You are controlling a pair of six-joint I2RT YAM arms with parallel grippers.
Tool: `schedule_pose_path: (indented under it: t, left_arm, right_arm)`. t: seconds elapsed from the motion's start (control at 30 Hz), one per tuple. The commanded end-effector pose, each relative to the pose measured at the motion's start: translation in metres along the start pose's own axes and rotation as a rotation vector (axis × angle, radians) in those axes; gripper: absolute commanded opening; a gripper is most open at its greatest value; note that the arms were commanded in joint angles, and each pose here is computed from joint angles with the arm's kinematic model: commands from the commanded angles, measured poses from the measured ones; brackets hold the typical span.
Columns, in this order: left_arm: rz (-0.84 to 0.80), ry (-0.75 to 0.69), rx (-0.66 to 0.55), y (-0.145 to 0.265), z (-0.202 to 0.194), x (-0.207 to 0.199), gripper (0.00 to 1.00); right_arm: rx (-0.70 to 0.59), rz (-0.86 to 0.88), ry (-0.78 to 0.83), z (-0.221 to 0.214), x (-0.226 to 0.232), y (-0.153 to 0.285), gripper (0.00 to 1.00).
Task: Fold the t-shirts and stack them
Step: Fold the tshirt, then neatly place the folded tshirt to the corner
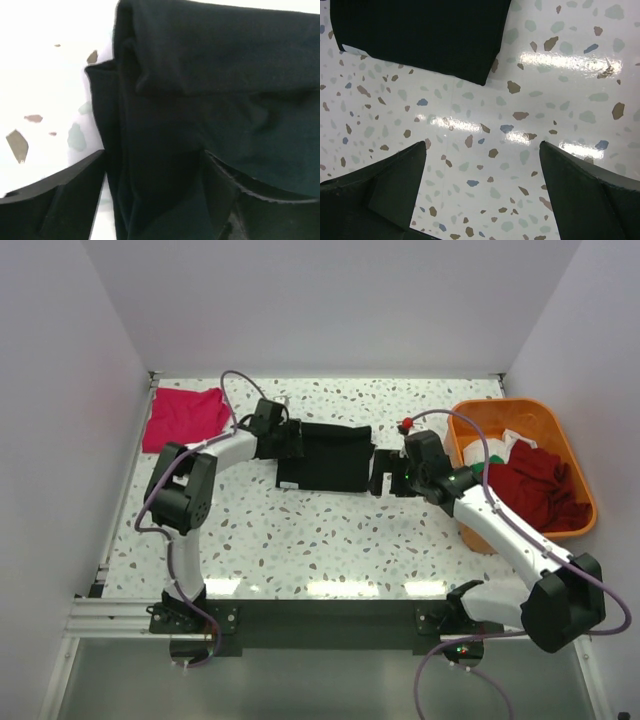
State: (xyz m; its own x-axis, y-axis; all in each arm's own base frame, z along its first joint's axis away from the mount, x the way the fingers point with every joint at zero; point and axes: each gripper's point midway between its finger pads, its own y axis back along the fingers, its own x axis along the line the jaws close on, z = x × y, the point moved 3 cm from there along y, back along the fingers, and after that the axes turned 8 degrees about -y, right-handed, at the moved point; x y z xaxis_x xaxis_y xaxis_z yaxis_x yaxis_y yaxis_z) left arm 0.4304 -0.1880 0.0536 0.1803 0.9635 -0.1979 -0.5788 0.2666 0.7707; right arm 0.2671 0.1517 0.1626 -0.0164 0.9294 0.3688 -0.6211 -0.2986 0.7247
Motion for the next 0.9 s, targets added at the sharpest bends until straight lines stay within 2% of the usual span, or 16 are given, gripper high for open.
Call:
schedule_pose_path:
  t: [0.0,0.03,0.1,0.13,0.2,0.3,0.33,0.43,0.67,0.87]
  left_arm:
    - [0.071,-0.029,0.057,-0.013,-0.013,0.005,0.77]
    - [0.078,-0.035,0.063,-0.015,-0.015,0.003,0.66]
    - [0.103,-0.044,0.082,-0.017,-0.021,0.004,0.57]
    - [0.108,-0.052,0.085,-0.018,-0.022,0.002,0.47]
    - [0.135,-0.061,0.098,-0.02,-0.026,0.005,0.35]
    - [0.184,-0.081,0.112,-0.019,-0.02,0.01,0.04]
    - [0.2,-0.089,0.097,-0.017,-0.011,0.01,0.0]
    - [0.31,-0.145,0.051,-0.007,0.008,0.025,0.0]
    - [0.633,-0.394,-0.074,0.034,0.07,0.069,0.0]
    - [0.714,-0.473,-0.11,0.062,0.104,0.105,0.0]
  right_arm:
    - [-0.048,-0.046,-0.015,0.003,-0.009,0.009,0.99]
    - [-0.051,-0.048,-0.011,0.002,-0.01,0.01,0.99]
    - [-0.06,-0.051,-0.01,0.002,-0.012,0.015,0.99]
    - [-0.067,-0.057,-0.01,0.003,-0.013,0.016,0.99]
    - [-0.08,-0.058,-0.008,0.005,-0.013,0.019,0.99]
    - [-0.083,-0.045,0.0,0.005,-0.012,0.02,0.99]
    - [-0.077,-0.045,0.003,0.003,-0.013,0.02,0.99]
    - [-0.078,-0.058,0.012,0.0,-0.017,0.019,0.99]
    - [-0.099,-0.112,0.023,0.0,-0.027,0.018,0.99]
    - [-0.087,-0.129,0.034,-0.002,-0.03,0.012,0.99]
